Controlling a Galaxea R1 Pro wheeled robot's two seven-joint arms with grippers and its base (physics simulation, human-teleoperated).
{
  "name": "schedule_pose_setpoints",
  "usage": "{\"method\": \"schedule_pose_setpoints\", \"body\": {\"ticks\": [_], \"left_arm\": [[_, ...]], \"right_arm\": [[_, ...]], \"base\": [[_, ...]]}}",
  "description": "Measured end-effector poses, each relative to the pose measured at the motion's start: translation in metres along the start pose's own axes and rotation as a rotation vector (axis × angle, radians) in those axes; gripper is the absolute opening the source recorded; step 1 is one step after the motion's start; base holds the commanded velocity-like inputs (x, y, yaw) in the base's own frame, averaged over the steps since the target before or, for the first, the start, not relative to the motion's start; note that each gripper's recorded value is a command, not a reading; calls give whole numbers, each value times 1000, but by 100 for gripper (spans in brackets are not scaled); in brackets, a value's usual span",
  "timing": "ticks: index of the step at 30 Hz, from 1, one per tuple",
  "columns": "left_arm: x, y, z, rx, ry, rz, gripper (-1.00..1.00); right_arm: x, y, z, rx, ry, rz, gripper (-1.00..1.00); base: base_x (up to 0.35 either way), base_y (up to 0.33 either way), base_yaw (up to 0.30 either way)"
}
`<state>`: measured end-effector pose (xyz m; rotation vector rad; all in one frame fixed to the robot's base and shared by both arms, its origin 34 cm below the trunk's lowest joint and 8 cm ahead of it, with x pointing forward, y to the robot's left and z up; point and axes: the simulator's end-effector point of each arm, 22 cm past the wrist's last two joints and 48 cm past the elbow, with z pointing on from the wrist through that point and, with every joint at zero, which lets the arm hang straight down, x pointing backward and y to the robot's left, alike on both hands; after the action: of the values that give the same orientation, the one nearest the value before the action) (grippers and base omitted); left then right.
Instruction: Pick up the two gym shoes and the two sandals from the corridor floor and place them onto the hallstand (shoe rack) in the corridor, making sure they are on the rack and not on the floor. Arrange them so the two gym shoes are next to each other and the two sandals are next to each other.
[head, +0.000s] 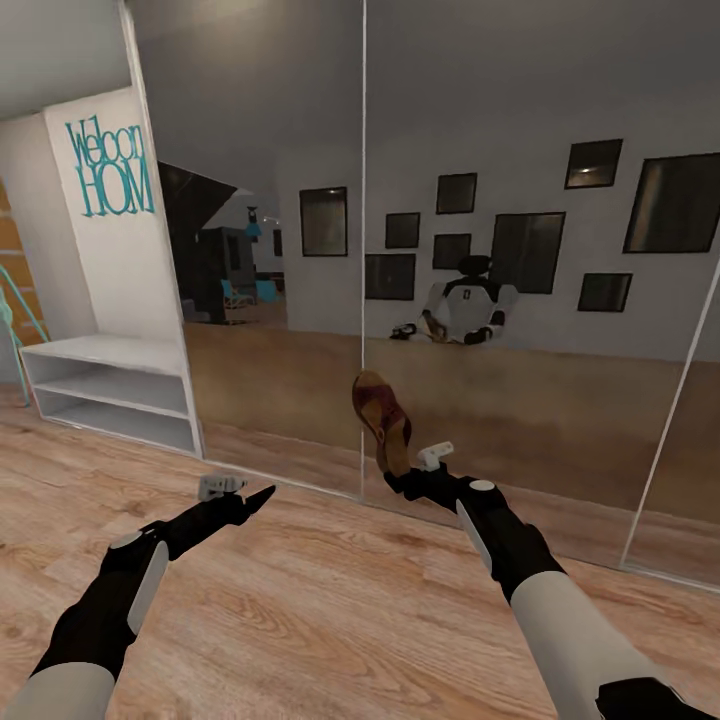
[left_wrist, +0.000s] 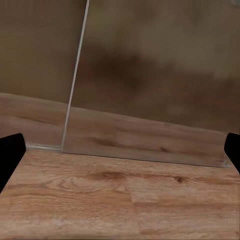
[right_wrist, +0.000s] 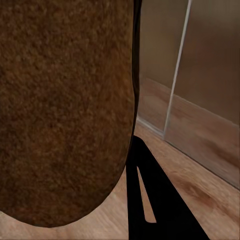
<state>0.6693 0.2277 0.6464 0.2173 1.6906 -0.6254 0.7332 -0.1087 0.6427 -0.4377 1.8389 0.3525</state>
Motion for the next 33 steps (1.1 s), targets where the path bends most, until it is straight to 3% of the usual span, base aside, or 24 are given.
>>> {"method": "schedule_pose_setpoints", "body": {"ticks": [19, 33], "left_arm": [[-6, -3, -2, 2, -10, 6, 100], [-11, -5, -4, 4, -17, 11, 100]], "right_arm": [[-6, 1, -3, 1, -8, -5, -100], [-11, 2, -6, 2, -16, -10, -100]], "base": [[7, 0, 292], [306, 21, 292]]}}
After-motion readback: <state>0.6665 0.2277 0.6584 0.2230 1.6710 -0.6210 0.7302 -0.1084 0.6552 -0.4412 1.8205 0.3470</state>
